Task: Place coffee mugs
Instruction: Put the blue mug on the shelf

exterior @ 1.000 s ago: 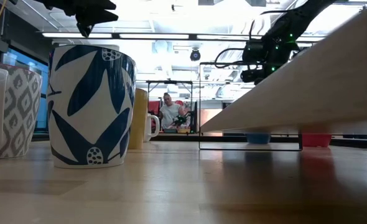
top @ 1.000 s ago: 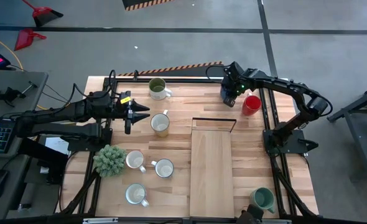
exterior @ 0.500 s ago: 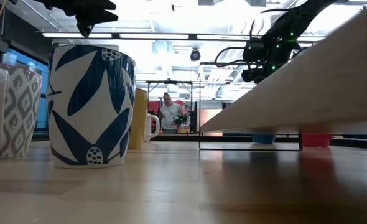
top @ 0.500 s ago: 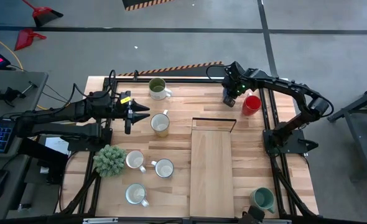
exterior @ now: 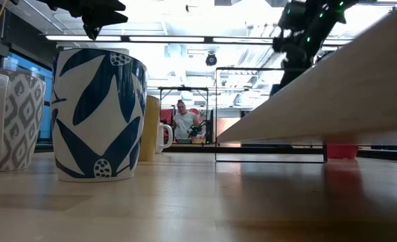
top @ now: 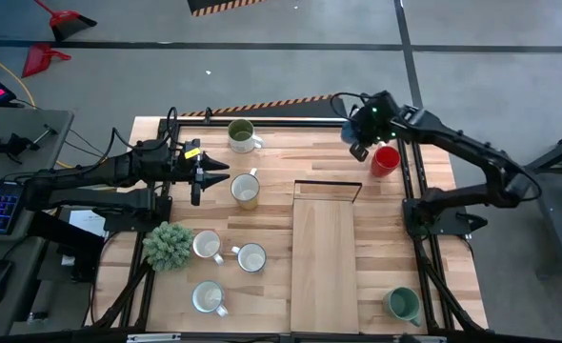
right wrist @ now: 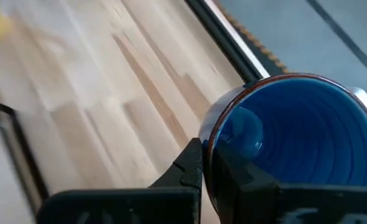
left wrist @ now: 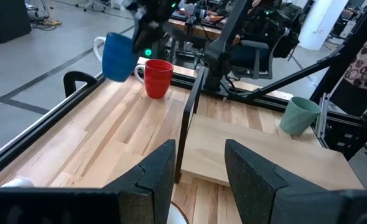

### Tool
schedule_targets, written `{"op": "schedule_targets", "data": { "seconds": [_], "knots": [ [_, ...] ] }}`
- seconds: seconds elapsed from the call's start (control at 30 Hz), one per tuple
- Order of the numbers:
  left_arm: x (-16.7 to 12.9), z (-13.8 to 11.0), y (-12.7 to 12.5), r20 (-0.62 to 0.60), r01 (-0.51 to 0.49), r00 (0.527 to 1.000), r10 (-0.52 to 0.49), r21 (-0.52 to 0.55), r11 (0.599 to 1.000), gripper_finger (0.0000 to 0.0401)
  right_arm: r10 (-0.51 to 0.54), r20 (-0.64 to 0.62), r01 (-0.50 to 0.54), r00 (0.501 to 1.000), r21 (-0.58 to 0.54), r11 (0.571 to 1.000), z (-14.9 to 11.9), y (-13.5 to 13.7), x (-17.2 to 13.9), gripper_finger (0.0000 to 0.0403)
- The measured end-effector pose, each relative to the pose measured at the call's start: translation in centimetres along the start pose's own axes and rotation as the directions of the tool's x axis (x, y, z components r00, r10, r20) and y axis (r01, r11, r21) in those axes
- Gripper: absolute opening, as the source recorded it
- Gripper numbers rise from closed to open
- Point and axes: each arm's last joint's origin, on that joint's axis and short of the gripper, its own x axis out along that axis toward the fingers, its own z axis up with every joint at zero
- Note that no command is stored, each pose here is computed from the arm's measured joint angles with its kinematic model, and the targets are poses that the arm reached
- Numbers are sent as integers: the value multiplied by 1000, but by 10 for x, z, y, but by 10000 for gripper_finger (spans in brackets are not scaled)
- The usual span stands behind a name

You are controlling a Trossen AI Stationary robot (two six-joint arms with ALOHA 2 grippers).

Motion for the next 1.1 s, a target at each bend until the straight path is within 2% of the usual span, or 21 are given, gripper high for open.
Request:
{"op": "schedule_targets", "data": {
  "seconds": [0.57, 0.9, 1.1],
  "knots": [
    [0, 0, 0, 0, 1, 1000, -1, -9, 1000, 129, 91, 233, -69, 968, -100, 993, 8, 76, -71, 0],
    [0, 0, 0, 0, 1, 1000, -1, -18, 1000, 129, 188, 195, -157, 963, -167, 973, 2, 119, -121, 0],
    [0, 0, 0, -1, 1, 1000, -1, -18, 1000, 129, 277, 207, -243, 938, -174, 954, -5, 140, -141, 0]
  ]
}}
